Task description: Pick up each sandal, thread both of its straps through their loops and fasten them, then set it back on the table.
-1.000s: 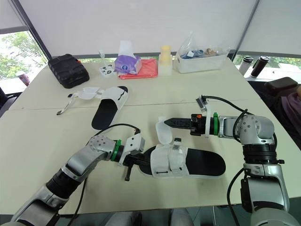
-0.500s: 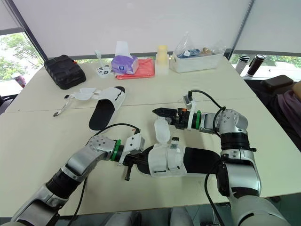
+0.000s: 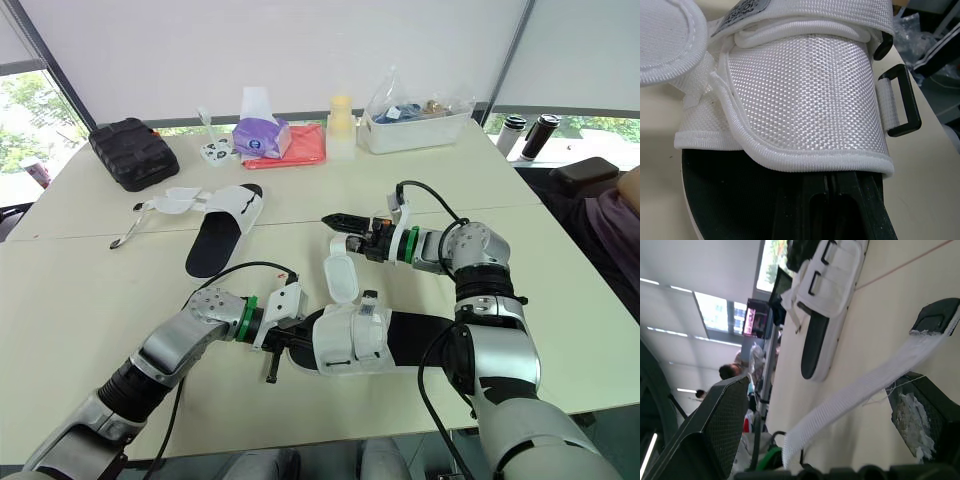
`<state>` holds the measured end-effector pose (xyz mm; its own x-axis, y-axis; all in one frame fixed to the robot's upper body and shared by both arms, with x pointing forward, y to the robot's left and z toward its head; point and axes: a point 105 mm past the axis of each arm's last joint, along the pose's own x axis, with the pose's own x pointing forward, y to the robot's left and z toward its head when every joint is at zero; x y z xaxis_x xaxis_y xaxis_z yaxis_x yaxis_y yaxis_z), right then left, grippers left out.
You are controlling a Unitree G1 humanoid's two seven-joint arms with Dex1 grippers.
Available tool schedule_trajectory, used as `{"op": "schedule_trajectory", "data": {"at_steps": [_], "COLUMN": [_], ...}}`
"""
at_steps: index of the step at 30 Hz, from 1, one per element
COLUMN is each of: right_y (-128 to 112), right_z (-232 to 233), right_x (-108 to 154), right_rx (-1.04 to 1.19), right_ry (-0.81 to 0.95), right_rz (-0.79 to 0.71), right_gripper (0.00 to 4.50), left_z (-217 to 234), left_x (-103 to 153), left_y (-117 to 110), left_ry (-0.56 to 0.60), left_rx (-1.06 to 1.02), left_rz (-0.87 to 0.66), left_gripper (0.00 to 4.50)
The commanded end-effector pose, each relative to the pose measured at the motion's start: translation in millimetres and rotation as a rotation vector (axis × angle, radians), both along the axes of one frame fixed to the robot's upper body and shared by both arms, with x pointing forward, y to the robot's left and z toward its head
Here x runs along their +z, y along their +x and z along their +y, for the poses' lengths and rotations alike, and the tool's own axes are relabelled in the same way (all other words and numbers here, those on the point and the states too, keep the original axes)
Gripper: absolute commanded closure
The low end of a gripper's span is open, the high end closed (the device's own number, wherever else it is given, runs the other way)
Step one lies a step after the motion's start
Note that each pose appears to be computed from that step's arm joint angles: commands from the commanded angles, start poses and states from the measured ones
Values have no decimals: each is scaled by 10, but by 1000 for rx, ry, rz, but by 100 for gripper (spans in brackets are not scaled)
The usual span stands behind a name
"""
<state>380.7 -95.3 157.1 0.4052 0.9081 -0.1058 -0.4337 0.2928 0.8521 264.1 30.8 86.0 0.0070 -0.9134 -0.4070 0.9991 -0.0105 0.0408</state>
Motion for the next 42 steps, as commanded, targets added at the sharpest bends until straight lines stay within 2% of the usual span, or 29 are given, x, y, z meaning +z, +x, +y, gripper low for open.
{"op": "schedule_trajectory", "data": {"at_steps": [1, 2, 9, 10, 12, 17, 19, 21, 27, 30, 34, 38, 40, 42], "right_y": [53, 65, 146, 141, 115, 3, -105, -263, -686, -1033, -1343, -1489, -1497, -1471], "right_z": [0, -2, -12, -19, -43, -130, -166, -165, -229, -170, -149, -159, -150, -151], "right_x": [117, 137, 256, 293, 391, 733, 916, 992, 837, 610, 441, 247, 187, 163], "right_rx": [-12, -17, -53, -49, -36, -64, -108, -118, -68, 135, 299, 440, 490, 508], "right_ry": [-7, -1, -12, -14, -40, -157, -229, -364, -642, -748, -723, -699, -695, -709], "right_rz": [-80, -92, -171, -196, -288, -697, -946, -1207, -1711, -2020, -2280, -2460, -2487, -2487], "right_gripper": [53, 77, 434, 443, 443, 443, 443, 443, 443, 443, 443, 443, 392, 314], "left_z": [29, 27, 15, 16, 21, 27, 32, 39, 49, 61, 60, 36, 32, 31], "left_x": [-90, -91, -94, -94, -91, -96, -107, -119, -128, -132, -143, -147, -146, -147], "left_y": [-4, -7, -15, -14, -12, -12, -16, -22, -8, -2, 2, 6, 11, 16], "left_ry": [34, 33, 33, 34, 34, 32, 33, 32, 28, 31, 38, 40, 41, 42], "left_rx": [26, 26, 22, 21, 21, 20, 19, 18, 25, 23, 11, -2, -6, -8], "left_rz": [10, 10, 9, 9, 8, 13, 18, 25, 31, 31, 31, 30, 29, 29], "left_gripper": [450, 450, 450, 450, 450, 450, 450, 450, 450, 450, 450, 450, 450, 450]}}
